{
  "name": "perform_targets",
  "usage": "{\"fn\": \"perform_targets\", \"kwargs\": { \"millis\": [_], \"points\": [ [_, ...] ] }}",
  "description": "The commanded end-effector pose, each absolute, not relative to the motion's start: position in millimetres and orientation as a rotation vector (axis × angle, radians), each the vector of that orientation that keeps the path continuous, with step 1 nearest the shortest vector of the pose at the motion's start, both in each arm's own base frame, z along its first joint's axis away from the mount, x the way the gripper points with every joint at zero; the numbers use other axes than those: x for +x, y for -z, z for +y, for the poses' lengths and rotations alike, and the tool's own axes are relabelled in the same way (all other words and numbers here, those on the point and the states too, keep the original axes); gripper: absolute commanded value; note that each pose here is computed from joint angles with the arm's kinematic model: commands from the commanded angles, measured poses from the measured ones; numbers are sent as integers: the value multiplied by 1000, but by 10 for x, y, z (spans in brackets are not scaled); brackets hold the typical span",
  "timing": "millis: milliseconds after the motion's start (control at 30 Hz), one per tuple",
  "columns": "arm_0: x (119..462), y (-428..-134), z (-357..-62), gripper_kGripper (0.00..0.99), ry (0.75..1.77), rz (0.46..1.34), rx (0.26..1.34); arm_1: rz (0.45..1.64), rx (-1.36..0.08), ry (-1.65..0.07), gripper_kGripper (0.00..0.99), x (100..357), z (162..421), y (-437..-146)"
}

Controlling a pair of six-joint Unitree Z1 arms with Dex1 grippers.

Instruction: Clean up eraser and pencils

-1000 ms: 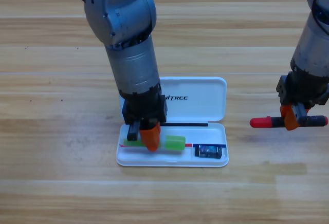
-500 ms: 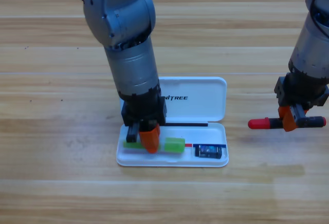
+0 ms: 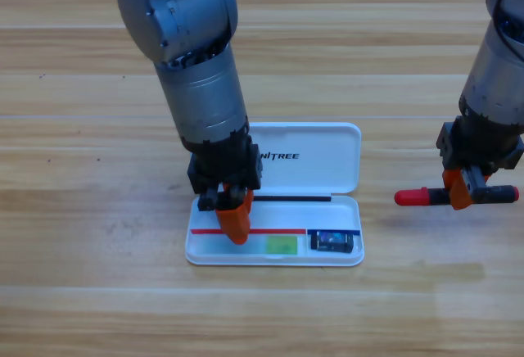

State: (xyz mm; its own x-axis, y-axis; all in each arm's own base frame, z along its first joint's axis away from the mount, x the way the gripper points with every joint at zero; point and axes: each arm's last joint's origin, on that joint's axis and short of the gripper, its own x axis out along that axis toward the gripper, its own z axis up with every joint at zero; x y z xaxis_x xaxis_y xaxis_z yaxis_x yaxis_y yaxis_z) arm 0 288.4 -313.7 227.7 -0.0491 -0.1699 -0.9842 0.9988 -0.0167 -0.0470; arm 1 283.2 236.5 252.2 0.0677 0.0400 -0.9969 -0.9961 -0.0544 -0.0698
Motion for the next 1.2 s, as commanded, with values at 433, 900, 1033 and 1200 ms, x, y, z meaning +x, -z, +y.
{"fn": "perform_targets", "kwargs": {
  "millis": [433, 900, 1033, 1200],
  "points": [
    [2719, -2662, -2755, 990, 1394, 1049, 1069, 1050, -1285, -1280, 0, 2598, 3241, -2656],
    [2871, -3022, -1230, 990, 1334, 960, 930, 1050, -1320, -1302, 0, 2765, 4027, -2154],
    [2894, -2991, -1114, 990, 1346, 952, 896, 1059, -1331, -1298, 0, 2799, 4084, -2042],
    [2906, -2950, -1102, 990, 1372, 947, 872, 1072, -1332, -1292, 0, 2832, 4130, -1939]
  ]
}}
